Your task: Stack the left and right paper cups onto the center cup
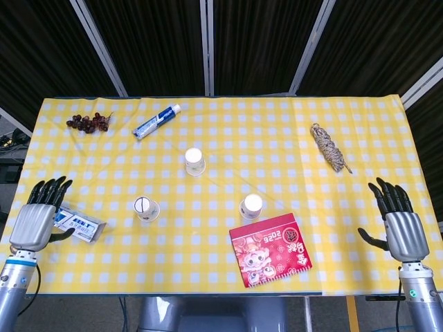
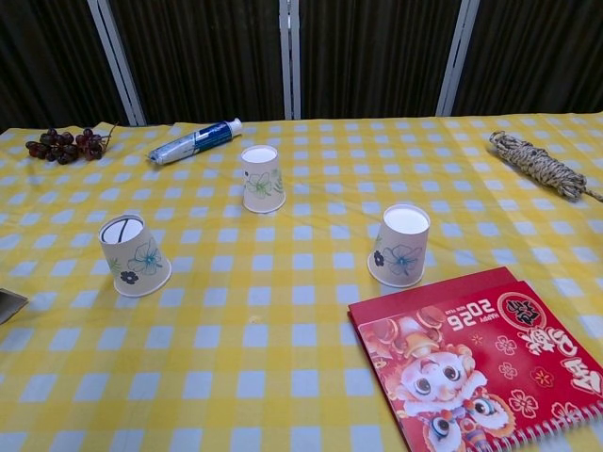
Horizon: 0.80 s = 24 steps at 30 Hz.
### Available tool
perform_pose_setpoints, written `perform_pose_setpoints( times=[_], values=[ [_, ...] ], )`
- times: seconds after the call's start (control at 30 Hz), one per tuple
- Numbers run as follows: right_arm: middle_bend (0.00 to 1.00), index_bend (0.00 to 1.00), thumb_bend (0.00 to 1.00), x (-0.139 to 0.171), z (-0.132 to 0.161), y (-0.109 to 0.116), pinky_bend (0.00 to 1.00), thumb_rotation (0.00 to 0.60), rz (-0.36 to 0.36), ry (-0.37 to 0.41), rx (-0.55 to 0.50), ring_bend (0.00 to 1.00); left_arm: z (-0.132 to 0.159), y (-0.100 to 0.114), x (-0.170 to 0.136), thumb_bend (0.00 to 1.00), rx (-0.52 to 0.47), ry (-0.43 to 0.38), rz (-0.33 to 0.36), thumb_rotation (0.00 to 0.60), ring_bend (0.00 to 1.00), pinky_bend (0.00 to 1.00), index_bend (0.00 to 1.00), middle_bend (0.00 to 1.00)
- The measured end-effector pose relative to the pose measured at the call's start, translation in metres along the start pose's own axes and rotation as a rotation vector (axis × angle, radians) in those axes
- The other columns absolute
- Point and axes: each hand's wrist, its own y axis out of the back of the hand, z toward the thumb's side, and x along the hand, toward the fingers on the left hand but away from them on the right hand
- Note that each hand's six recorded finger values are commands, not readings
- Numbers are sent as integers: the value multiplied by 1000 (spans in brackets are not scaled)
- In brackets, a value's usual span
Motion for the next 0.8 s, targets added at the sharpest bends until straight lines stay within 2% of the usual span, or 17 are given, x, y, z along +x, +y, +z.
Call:
perform_pose_setpoints(
  times=[0.13,0.23,0.37,0.5,0.63,0.8],
  values=[
    [0,0,91,0,-1,2,0,600,-3,0,-12,0,12,1,12,54,23,-32,-25,600,0,0,205,0],
    [0,0,91,0,-2,5,0,600,-8,0,-28,0,28,0,23,90,38,-67,-55,600,0,0,236,0],
    [0,0,91,0,-5,9,0,600,-11,-4,-51,0,52,-2,38,110,56,-106,-97,600,0,0,243,0],
    [0,0,91,0,-7,11,0,600,-12,-4,-64,0,71,-7,49,175,85,-133,-127,600,0,0,242,0],
    [0,0,91,1,-7,14,0,600,-21,-3,-69,0,89,-15,59,179,114,-150,-169,600,0,0,235,0],
    [0,0,91,0,-9,15,0,600,-21,-6,-79,0,106,-25,67,238,125,-161,-217,600,0,0,212,0]
  ],
)
